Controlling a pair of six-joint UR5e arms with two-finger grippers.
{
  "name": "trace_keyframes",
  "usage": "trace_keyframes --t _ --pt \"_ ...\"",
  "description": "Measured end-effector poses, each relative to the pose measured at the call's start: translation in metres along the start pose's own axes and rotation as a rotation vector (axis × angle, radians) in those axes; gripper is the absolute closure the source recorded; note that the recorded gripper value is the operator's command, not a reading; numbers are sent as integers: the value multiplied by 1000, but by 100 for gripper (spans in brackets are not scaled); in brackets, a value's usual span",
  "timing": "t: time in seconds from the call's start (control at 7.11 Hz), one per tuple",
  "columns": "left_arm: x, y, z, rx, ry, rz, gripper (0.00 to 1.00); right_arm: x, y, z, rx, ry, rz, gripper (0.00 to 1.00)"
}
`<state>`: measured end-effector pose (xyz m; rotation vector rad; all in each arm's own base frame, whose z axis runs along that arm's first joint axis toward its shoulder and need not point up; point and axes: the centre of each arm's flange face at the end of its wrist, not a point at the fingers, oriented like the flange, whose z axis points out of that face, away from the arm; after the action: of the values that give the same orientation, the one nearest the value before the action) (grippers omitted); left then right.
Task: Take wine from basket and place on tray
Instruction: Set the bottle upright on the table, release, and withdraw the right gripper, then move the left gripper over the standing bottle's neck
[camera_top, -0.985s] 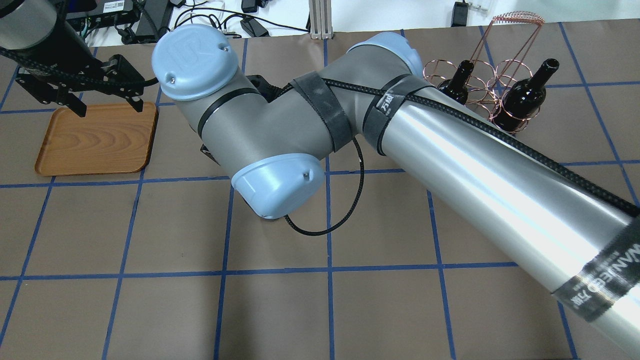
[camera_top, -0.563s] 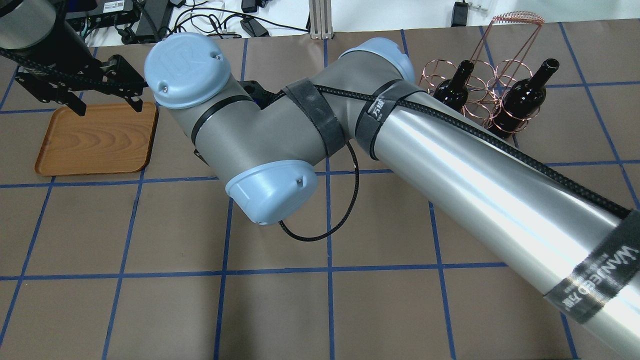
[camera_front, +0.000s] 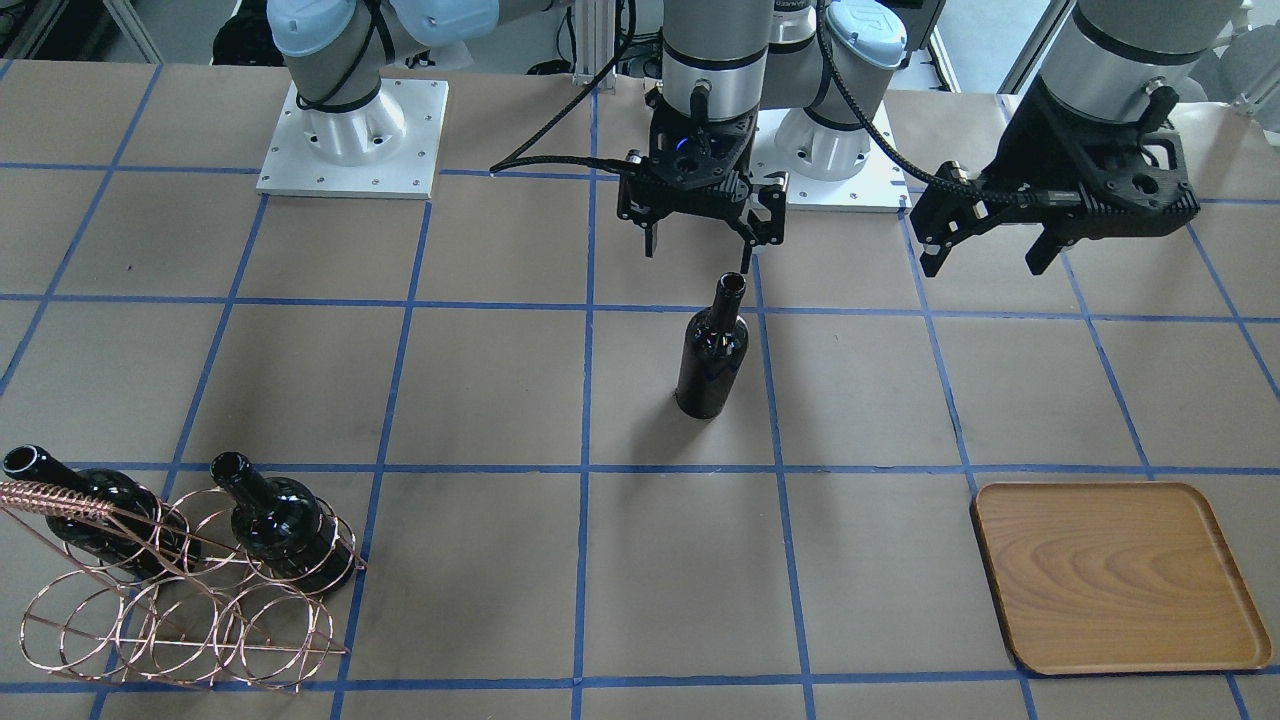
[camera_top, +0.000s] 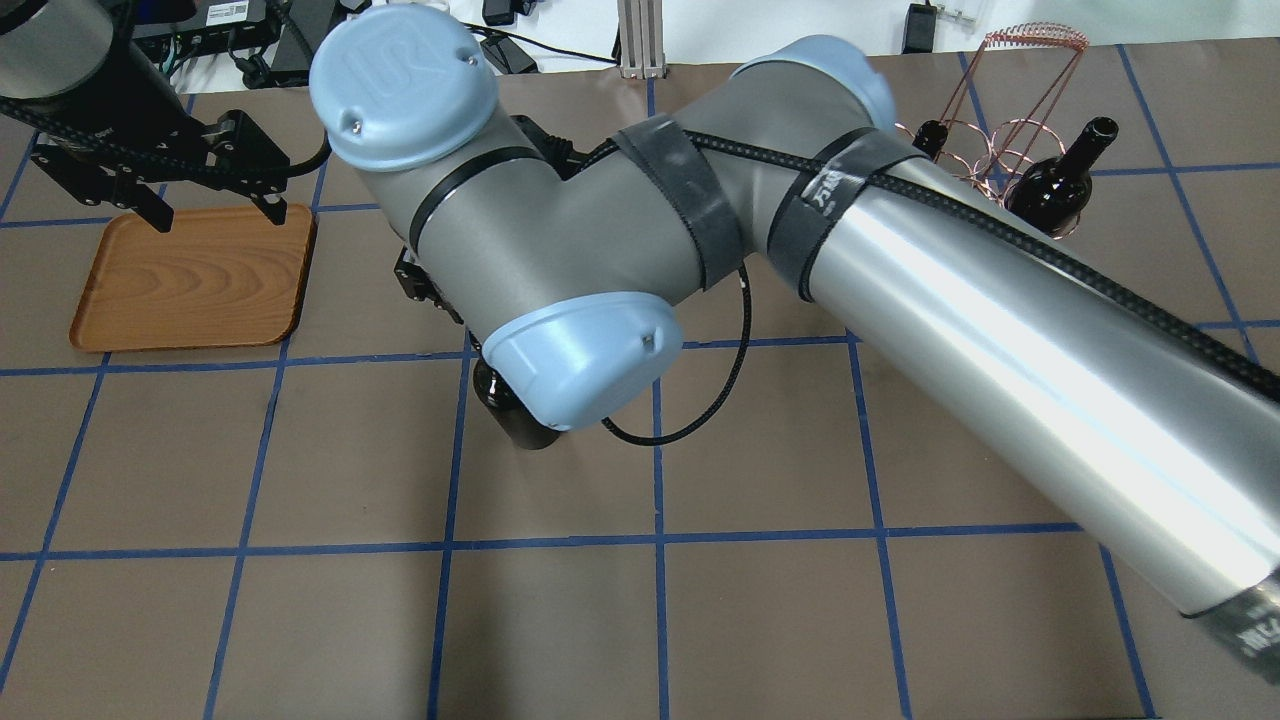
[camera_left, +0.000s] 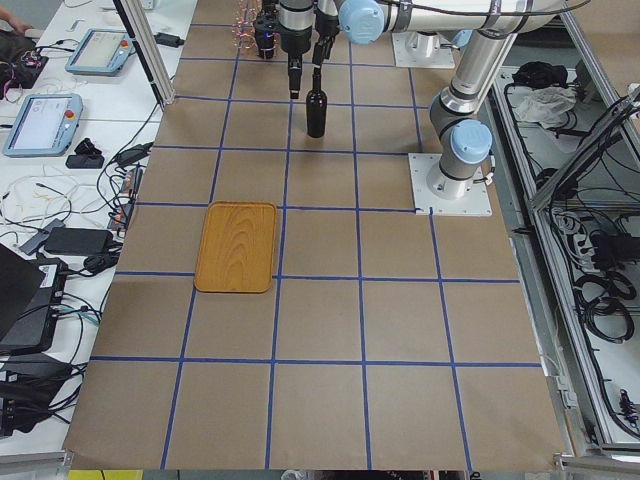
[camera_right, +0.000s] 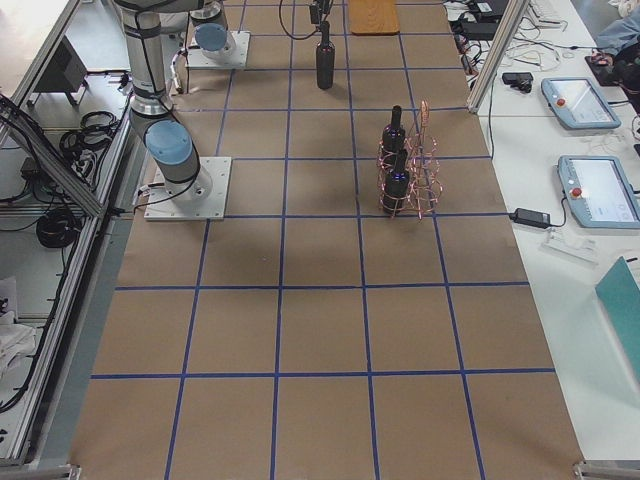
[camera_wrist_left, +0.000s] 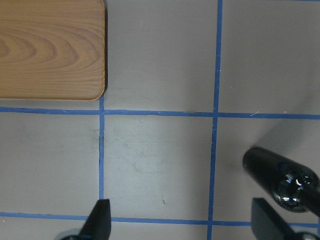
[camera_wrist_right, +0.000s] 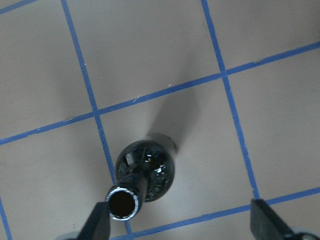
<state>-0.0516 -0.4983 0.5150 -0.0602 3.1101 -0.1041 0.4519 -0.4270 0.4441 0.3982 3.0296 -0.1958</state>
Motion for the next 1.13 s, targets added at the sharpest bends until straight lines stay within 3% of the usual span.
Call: trace_keyframes --t 0.28,0.56,0.84,1.13 --pt "4 0 1 -1 4 -5 0 55 -30 -31 -35 53 -119 0" --pt "20 0 7 -9 38 29 0 125 -68 -69 -56 69 -195 0" --pt "70 12 9 -18 55 97 0 192 -105 -94 -62 76 -216 0" --pt "125 30 20 -42 58 97 0 229 -122 -107 -56 81 -218 0"
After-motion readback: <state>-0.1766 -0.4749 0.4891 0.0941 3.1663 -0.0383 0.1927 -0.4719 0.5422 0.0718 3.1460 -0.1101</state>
